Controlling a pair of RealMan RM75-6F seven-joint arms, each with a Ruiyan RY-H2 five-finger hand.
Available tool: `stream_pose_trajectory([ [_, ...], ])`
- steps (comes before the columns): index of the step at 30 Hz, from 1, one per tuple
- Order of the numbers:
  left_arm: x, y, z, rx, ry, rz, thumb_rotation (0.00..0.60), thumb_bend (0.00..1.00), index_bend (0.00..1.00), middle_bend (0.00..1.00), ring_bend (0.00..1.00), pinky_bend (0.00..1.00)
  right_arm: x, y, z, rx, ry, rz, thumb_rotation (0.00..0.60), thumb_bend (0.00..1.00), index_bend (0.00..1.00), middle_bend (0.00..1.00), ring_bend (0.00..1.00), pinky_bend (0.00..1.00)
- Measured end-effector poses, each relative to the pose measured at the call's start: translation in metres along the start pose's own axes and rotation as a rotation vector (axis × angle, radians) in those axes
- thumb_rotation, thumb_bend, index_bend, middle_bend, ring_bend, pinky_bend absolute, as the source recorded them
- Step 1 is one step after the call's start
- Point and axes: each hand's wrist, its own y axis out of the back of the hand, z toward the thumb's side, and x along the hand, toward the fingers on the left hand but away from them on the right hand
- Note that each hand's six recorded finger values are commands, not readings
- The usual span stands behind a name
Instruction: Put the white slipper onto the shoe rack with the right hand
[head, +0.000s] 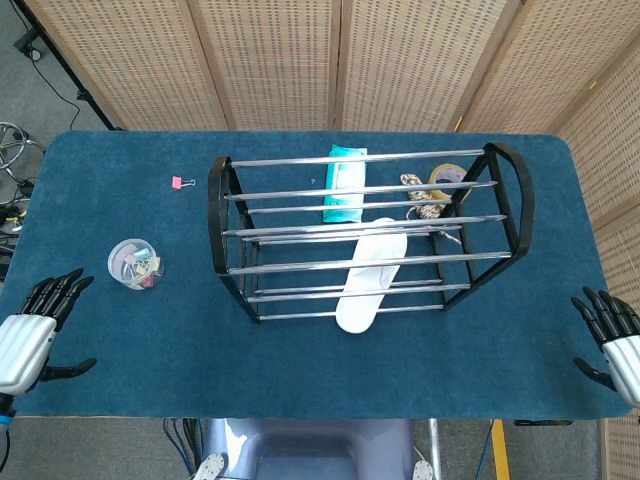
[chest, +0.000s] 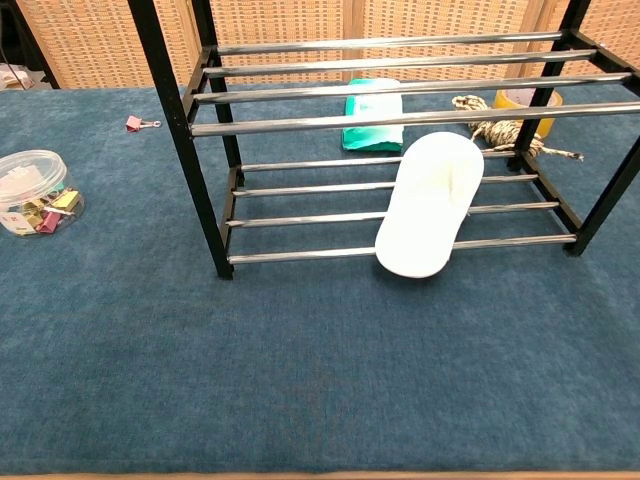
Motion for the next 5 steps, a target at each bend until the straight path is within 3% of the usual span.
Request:
stream_pose_trajectory([
  [5,-0.0045,0.0086,-0.0026,0.004,0.012,0.05,0.6,0.0,0.0,0.0,0.0,0.0,0.0056,0.0085,0.0059,-0.106,-0.087,-0.018,0.6,0.14,0.0,0.0,0.0,0.03],
])
